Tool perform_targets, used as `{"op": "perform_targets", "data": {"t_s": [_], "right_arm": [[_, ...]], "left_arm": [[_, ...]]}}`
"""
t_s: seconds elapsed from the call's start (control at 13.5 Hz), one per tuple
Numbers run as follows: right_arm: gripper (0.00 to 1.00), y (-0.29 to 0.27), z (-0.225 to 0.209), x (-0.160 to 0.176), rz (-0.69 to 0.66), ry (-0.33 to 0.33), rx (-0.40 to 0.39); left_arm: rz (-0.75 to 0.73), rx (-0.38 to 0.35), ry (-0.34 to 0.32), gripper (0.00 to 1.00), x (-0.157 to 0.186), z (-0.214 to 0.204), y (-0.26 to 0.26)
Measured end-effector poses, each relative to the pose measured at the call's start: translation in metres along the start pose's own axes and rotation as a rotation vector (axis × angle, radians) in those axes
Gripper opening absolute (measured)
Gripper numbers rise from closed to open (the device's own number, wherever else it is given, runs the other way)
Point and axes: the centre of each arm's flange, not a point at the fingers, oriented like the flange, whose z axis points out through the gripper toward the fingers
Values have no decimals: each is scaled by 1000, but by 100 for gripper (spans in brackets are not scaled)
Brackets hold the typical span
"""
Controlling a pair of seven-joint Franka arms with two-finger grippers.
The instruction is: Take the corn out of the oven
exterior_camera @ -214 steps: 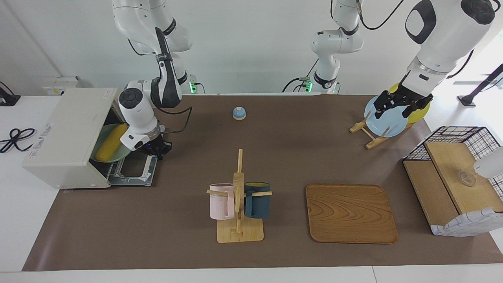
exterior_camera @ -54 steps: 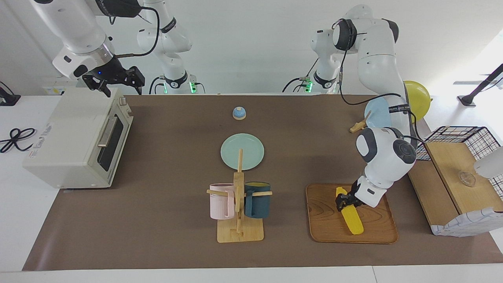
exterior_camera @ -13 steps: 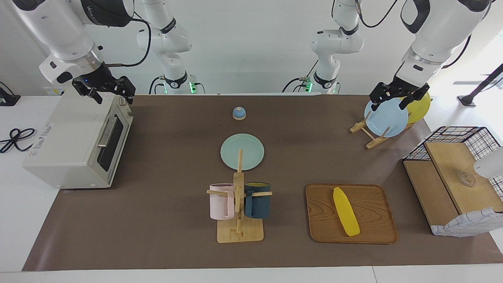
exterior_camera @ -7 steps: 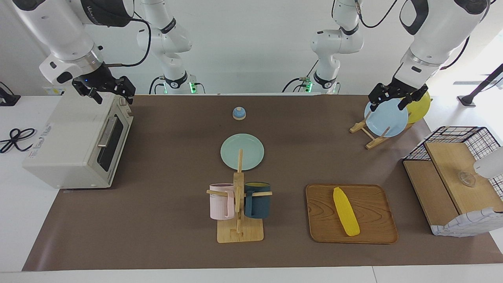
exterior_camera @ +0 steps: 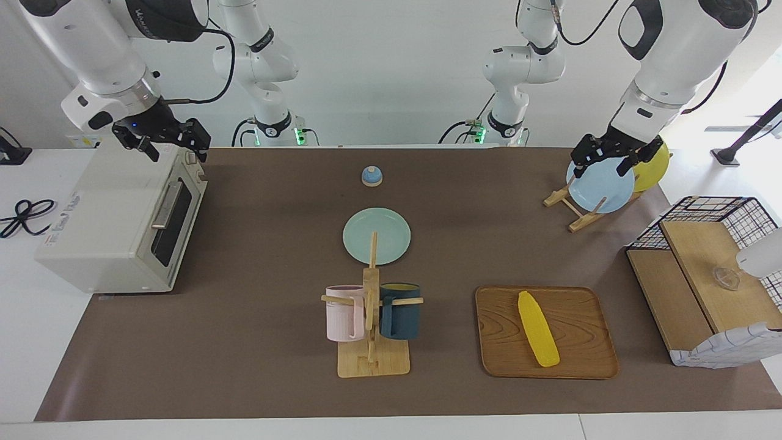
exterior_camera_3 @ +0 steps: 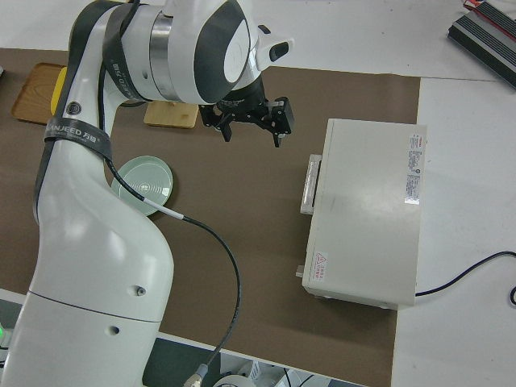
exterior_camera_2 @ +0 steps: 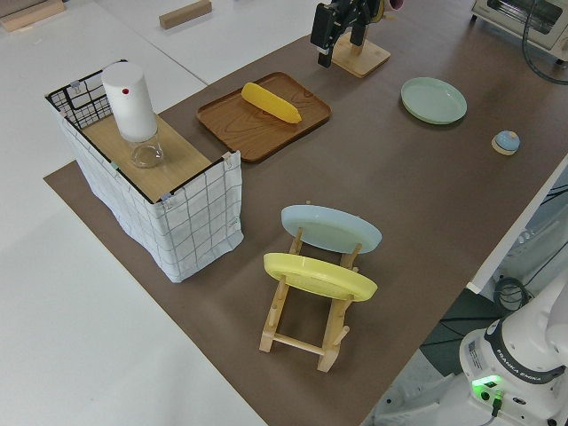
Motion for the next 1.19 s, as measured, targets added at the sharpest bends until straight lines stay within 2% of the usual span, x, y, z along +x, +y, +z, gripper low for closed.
{"op": "perform_targets", "data": {"t_s": [1.19], "right_arm": [[100, 0, 0, 0, 0, 0, 0]], "left_arm": [[0, -1, -6, 100, -1, -4, 0]]}}
